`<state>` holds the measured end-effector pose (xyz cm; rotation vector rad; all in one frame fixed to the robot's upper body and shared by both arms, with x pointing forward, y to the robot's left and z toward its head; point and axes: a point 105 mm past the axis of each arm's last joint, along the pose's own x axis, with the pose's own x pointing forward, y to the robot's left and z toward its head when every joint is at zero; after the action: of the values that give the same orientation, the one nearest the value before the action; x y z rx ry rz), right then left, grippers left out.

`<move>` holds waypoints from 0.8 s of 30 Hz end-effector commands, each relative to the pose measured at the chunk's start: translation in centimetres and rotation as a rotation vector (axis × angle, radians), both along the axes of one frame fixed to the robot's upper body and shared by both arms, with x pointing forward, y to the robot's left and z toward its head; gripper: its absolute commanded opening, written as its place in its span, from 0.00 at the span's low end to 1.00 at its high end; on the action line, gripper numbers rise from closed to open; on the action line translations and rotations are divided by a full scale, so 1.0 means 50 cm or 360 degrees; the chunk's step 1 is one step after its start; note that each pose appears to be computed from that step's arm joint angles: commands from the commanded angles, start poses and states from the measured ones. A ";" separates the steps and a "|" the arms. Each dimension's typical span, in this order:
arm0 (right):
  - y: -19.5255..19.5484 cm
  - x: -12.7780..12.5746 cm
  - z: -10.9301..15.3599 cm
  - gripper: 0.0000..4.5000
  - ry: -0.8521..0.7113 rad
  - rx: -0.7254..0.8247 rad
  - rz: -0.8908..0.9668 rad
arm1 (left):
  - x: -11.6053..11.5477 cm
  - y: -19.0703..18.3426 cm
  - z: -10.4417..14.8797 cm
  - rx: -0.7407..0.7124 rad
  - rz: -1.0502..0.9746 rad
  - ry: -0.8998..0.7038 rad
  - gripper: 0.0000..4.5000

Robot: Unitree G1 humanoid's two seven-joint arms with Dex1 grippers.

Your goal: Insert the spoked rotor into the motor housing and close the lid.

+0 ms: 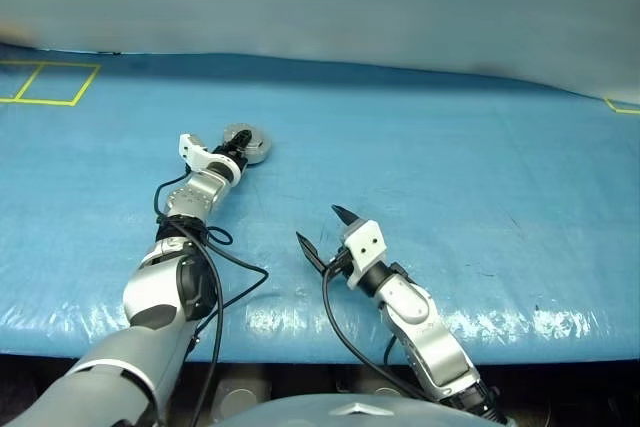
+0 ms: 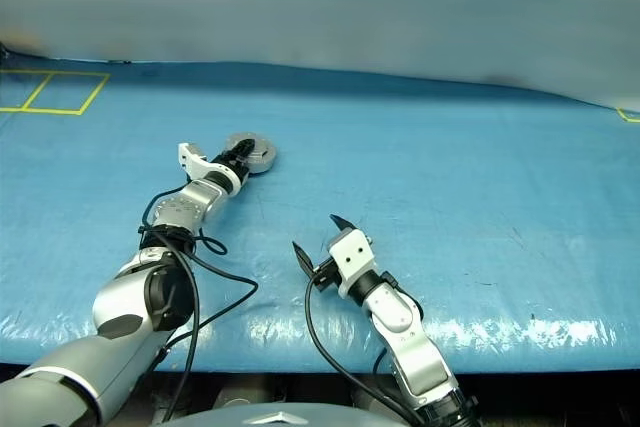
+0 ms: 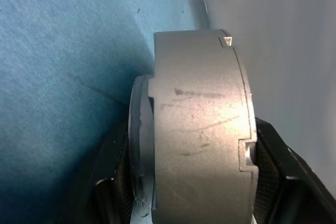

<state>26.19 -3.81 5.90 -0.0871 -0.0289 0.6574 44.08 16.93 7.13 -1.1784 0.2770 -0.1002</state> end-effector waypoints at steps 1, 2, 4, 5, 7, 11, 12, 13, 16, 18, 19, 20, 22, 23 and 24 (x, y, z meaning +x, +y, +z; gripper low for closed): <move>0.003 0.000 0.016 1.00 -0.0047 0.0028 0.0000 | -0.022 0.025 -0.031 0.0047 -0.0006 0.0071 0.74; 0.003 -0.001 0.016 1.00 -0.0046 0.0030 0.0001 | -0.028 0.029 -0.039 0.0055 -0.0013 0.0089 0.82; 0.006 -0.001 0.016 1.00 -0.0042 0.0035 0.0005 | -0.046 0.040 -0.057 0.0069 -0.0022 0.0138 0.96; 0.008 -0.001 0.017 1.00 -0.0041 0.0041 0.0009 | -0.059 0.048 -0.068 0.0084 -0.0024 0.0168 0.99; 0.011 -0.002 0.018 1.00 -0.0039 0.0047 0.0020 | -0.083 0.064 -0.084 0.0105 -0.0022 0.0212 0.99; 0.016 -0.003 0.009 1.00 0.0021 0.0035 0.0034 | -0.150 0.074 -0.100 0.0227 -0.0121 0.0240 0.99; 0.016 -0.002 0.006 1.00 0.0042 0.0037 0.0038 | -0.169 0.074 -0.102 0.0258 -0.0153 0.0241 0.99; 0.014 -0.001 0.003 1.00 0.0060 0.0039 0.0034 | -0.189 0.077 -0.106 0.0287 -0.0171 0.0249 0.99; 0.014 -0.002 0.002 1.00 0.0064 0.0037 0.0038 | -0.238 0.082 -0.115 0.0416 -0.0218 0.0262 0.99; 0.016 -0.004 0.002 1.00 0.0068 0.0039 0.0058 | -0.265 0.076 -0.115 0.0609 -0.0298 0.0211 0.99; 0.017 -0.004 0.001 1.00 0.0068 0.0036 0.0067 | -0.274 0.071 -0.111 0.0726 -0.0338 0.0160 0.99; 0.018 -0.005 0.001 1.00 0.0067 0.0033 0.0072 | -0.281 0.067 -0.102 0.0879 -0.0364 0.0070 0.99; 0.017 -0.002 0.001 1.00 0.0066 0.0034 0.0067 | -0.297 0.042 -0.075 0.1188 -0.0445 -0.0191 0.99; 0.016 -0.002 0.001 1.00 0.0067 0.0038 0.0062 | -0.304 0.030 -0.066 0.1256 -0.0470 -0.0277 0.99; 0.014 0.000 0.002 1.00 0.0067 0.0043 0.0049 | -0.310 0.023 -0.061 0.1319 -0.0487 -0.0333 0.99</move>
<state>25.88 -3.19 4.89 -0.0606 0.0414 0.6923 28.78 19.20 3.42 -0.3767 0.3154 -0.2788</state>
